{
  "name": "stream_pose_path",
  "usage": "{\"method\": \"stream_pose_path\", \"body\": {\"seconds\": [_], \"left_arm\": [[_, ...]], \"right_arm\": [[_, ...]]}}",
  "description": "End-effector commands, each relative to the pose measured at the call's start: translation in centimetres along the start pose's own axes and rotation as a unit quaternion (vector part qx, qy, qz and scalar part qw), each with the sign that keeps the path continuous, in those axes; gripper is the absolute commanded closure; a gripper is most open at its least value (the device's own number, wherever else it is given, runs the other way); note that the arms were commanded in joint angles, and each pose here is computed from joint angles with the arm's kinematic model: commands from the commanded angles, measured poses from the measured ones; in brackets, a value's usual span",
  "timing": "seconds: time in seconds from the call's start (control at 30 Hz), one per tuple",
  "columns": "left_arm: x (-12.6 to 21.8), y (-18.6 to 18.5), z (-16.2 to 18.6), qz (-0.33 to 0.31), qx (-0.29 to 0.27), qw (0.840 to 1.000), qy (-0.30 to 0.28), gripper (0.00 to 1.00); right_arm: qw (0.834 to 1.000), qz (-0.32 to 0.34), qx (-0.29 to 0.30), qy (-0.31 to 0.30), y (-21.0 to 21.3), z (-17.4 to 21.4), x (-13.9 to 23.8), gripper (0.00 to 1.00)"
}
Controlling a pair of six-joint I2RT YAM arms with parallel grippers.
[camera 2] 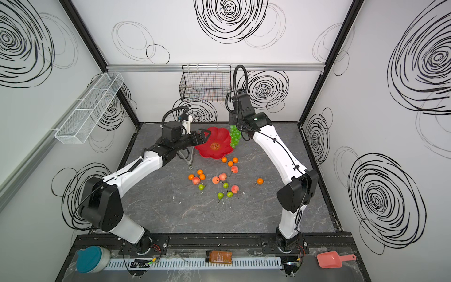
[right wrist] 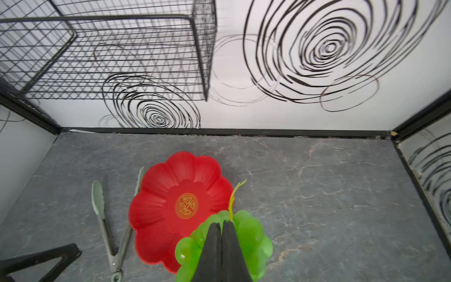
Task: Place and organize the fake fruits in the fruit bowl
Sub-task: 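Lower the held grapes into the red bowl with the right gripper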
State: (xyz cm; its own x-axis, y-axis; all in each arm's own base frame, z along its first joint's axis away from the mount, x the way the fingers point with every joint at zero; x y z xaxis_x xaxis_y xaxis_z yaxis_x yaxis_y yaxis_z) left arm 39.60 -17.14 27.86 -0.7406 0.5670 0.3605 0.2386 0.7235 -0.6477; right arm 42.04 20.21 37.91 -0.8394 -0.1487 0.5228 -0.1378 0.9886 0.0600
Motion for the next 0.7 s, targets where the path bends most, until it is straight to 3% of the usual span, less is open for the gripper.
{"method": "stream_pose_path", "body": {"seconds": [0.0, 0.17, 0.33, 0.67], "left_arm": [[1.1, 1.7, -0.3, -0.007, -0.002, 1.000, -0.010, 0.04], [1.5, 4.7, -0.4, -0.030, 0.017, 0.999, -0.022, 0.04], [1.3, 5.1, -0.1, -0.037, 0.017, 0.999, -0.018, 0.04], [0.2, 4.5, 1.0, -0.029, 0.007, 1.000, 0.010, 0.04]], "right_arm": [[1.000, -0.028, 0.003, -0.002, 3.1, 0.5, -2.5, 1.00], [0.997, -0.065, 0.026, 0.015, 7.6, 2.3, -5.9, 1.00], [0.994, -0.090, 0.046, 0.032, 10.8, 4.0, -8.9, 1.00], [0.992, -0.103, 0.019, 0.071, 9.6, 6.1, -13.0, 1.00]]}}
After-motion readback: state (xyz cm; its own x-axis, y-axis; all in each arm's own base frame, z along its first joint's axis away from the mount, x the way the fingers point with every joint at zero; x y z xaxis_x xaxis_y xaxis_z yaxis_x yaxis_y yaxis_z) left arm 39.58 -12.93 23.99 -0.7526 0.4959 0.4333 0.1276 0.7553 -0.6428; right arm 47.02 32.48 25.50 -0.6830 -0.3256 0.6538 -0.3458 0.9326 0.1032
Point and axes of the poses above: each gripper's point midway between its finger pads, its own x axis back along the fingers, its own y axis along the line the jaws close on, z = x × y, the point moved 7 cm from there along x, back along the fingers, and after that the axes turned 5 degrees about x, right-handed, at the moved point
